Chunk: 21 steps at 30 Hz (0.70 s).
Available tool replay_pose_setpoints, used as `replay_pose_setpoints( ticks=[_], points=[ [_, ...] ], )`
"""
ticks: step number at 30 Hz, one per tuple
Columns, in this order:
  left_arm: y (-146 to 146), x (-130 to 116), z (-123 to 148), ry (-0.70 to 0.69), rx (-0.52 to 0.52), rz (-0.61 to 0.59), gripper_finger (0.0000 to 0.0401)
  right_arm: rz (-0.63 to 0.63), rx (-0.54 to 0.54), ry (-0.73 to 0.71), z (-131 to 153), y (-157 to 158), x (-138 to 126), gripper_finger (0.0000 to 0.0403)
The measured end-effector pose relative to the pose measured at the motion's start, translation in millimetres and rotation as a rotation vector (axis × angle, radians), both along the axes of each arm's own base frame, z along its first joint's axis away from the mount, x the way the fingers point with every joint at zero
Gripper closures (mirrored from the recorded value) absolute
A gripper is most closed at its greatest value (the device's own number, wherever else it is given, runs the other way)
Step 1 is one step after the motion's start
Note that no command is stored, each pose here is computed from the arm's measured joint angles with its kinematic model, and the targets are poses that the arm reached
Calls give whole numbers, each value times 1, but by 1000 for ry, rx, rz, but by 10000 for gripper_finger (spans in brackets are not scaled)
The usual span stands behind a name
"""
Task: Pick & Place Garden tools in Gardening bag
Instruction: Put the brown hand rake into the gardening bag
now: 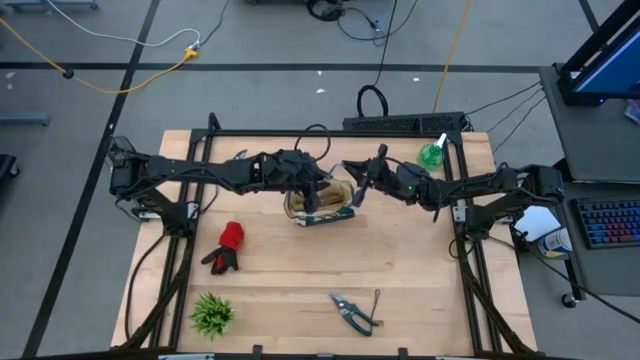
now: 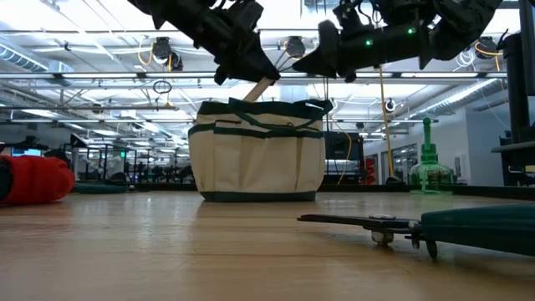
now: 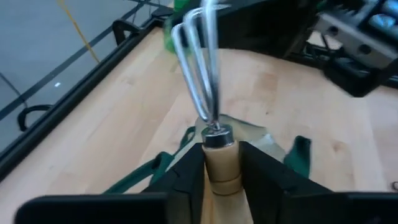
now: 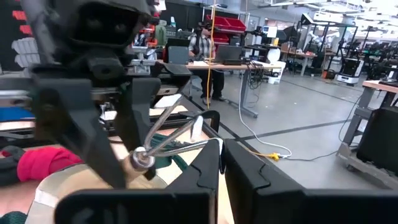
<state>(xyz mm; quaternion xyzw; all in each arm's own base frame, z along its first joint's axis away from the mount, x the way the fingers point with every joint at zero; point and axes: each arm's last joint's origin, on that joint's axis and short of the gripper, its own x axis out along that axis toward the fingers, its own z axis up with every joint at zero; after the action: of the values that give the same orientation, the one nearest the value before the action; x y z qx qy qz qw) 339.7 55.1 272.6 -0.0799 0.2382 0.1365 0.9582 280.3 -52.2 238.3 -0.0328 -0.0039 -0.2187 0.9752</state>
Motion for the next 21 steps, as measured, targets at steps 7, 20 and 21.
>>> replay_pose_setpoints(
  ticks=[7,20,21],
  points=[
    [5,-2,-2,29,2,22,330,7,2,8,-1,0,0,397],
    [5,-10,-13,164,-23,36,330,85,98,233,-24,3,-1,301],
    [4,-11,-15,182,-23,34,330,82,109,249,-26,3,-2,293]
  ],
)
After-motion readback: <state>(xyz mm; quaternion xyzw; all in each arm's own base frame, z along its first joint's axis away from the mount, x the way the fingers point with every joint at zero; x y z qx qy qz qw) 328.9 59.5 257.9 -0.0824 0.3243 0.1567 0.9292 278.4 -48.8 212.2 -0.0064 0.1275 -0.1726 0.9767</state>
